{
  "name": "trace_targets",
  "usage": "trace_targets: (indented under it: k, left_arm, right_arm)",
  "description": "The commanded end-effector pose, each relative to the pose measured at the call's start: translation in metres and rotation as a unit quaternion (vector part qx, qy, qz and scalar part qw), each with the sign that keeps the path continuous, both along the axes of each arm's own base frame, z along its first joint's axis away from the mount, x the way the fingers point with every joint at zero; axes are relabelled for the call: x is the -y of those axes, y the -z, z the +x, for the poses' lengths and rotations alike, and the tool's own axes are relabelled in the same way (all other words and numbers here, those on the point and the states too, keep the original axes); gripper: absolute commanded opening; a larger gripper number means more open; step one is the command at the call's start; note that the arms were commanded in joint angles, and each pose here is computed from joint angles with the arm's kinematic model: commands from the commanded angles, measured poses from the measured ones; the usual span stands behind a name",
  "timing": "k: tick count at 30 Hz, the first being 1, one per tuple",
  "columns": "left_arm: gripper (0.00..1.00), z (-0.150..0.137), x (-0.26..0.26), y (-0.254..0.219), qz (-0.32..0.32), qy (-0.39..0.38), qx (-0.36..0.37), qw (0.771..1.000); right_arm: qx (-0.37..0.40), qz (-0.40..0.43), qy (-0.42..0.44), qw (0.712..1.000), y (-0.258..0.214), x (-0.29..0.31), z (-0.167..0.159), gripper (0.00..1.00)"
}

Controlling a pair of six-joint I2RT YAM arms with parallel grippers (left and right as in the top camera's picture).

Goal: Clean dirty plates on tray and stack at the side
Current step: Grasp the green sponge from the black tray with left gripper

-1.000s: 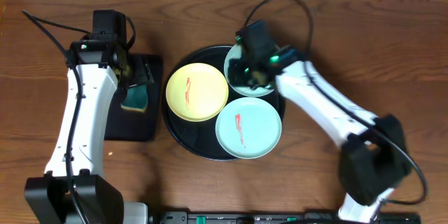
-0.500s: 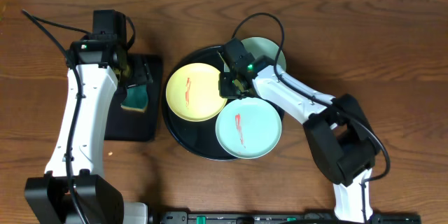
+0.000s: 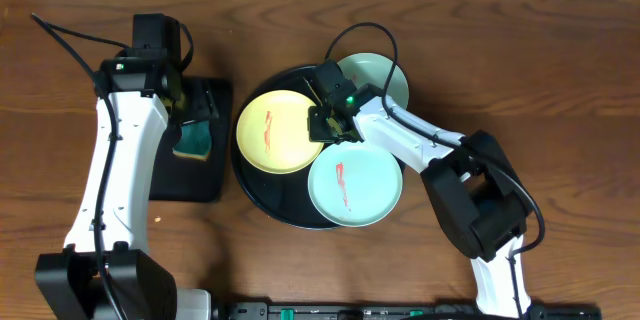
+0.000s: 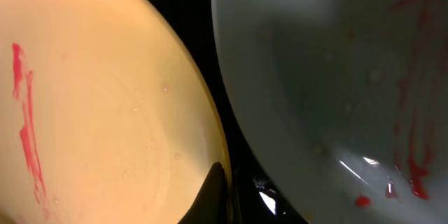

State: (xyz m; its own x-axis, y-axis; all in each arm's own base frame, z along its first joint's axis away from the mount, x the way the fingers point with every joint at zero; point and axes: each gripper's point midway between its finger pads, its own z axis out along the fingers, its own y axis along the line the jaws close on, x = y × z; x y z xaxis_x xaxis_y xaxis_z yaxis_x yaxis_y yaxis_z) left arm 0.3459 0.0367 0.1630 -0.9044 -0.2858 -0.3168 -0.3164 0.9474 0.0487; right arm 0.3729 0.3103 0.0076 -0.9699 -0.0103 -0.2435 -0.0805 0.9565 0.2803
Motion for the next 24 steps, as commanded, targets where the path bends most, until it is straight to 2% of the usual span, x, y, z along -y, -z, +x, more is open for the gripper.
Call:
trace_targets:
  k: [1, 12, 15, 20, 23, 24]
  left_arm:
    - [0.78, 0.0, -0.003, 0.001, 0.003, -0.009, -0.001, 1.0]
    - [0.78, -0.001, -0.003, 0.001, 0.004, -0.005, -0.004, 1.0]
    - [0.77, -0.001, -0.003, 0.001, 0.013, 0.026, -0.009, 1.0]
    - [0.7, 0.001, -0.018, 0.012, 0.019, 0.031, -0.025, 0.999]
    - [0.69, 0.003, -0.028, 0.027, 0.017, 0.026, -0.046, 0.998]
    - [0.69, 0.005, -0.026, 0.034, 0.008, 0.045, -0.055, 0.997]
  right_arm:
    - [-0.006, -0.012, -0.001, 1.0, 0.012, -0.001, -0.002, 0.01]
    - [0.001, -0.012, -0.025, 1.0, 0.005, -0.001, -0.002, 0.01]
    - [0.005, -0.011, -0.034, 0.999, 0.002, -0.002, -0.002, 0.01]
    - [0.004, -0.014, -0.037, 0.999, 0.003, -0.001, -0.003, 0.01]
    - [0.004, -0.014, -0.037, 0.999, 0.003, -0.001, -0.003, 0.01]
    - [0.004, -0.015, -0.037, 0.999, 0.003, -0.001, -0.003, 0.01]
